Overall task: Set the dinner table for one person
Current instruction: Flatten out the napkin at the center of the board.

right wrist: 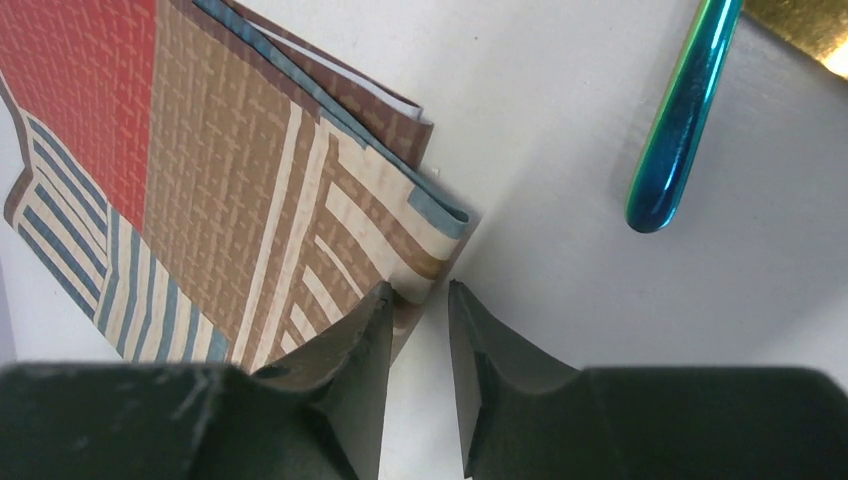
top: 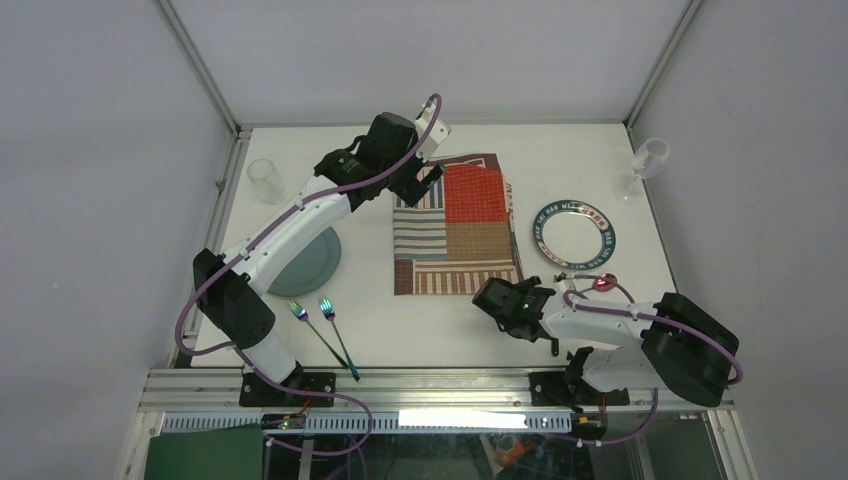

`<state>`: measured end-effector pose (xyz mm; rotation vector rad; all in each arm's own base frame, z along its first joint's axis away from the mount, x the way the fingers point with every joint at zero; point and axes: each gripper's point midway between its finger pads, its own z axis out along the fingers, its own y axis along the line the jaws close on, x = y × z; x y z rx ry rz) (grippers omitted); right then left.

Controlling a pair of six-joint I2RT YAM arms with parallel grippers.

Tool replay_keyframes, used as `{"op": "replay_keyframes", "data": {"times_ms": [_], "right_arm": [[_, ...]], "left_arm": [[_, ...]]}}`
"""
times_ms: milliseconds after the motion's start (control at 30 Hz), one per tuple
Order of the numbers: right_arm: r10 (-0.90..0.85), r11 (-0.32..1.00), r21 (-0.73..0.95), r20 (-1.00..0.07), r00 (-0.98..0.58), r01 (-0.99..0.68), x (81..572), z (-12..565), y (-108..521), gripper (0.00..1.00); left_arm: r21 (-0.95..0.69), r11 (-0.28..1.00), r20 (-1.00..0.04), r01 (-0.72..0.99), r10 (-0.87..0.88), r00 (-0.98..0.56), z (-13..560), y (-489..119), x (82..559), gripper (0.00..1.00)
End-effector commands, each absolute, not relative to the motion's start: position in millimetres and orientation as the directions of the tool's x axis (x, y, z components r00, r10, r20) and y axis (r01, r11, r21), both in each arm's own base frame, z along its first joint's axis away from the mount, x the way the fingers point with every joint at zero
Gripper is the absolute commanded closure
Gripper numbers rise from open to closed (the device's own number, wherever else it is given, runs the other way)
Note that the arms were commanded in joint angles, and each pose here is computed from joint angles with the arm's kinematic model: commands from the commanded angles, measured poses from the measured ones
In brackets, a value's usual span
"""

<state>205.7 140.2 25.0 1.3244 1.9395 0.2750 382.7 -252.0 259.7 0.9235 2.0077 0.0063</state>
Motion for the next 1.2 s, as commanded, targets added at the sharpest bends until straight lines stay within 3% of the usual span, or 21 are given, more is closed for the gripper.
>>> {"op": "replay_keyframes", "data": {"times_ms": [0,133,267,333,467,600,833,967,1167], "right_arm": [[0.901,0.331,0.628,-0.433,-0.037,0.705,224,37,136,0.67],[0.902,0.341,0.615,-0.428,-0.062,0.711,227,32,142,0.61],[0.902,0.348,0.611,-0.425,-0.076,0.711,230,29,144,0.6],[0.903,0.346,0.611,-0.422,-0.077,0.712,230,27,144,0.67],[0.907,0.349,0.619,-0.411,-0.088,0.703,230,27,146,1.0],[0.9,0.38,0.631,-0.42,-0.115,0.677,233,29,150,1.0],[0.7,0.689,0.537,-0.668,-0.254,0.486,263,85,171,1.0],[0.453,0.874,0.351,-0.839,-0.3,0.336,285,133,182,1.0],[0.129,0.988,0.148,-0.934,-0.333,-0.033,313,191,241,1.0]], "left_arm": [[0.33,0.745,-0.756,0.579,0.576,-0.31,271,-252,385,0.02],[0.33,0.743,-0.752,0.582,0.579,-0.314,268,-252,384,0.02],[0.33,0.745,-0.752,0.58,0.579,-0.316,268,-251,384,0.02],[0.329,0.745,-0.754,0.58,0.577,-0.314,269,-251,383,0.02],[0.326,0.742,-0.754,0.585,0.578,-0.312,269,-251,382,0.02],[0.325,0.743,-0.753,0.585,0.578,-0.316,267,-251,381,0.02],[0.33,0.746,-0.755,0.578,0.576,-0.312,271,-248,380,0.01],[0.337,0.749,-0.753,0.571,0.579,-0.314,271,-246,381,0.01],[0.368,0.771,-0.75,0.519,0.577,-0.325,275,-239,388,0.02]]}}
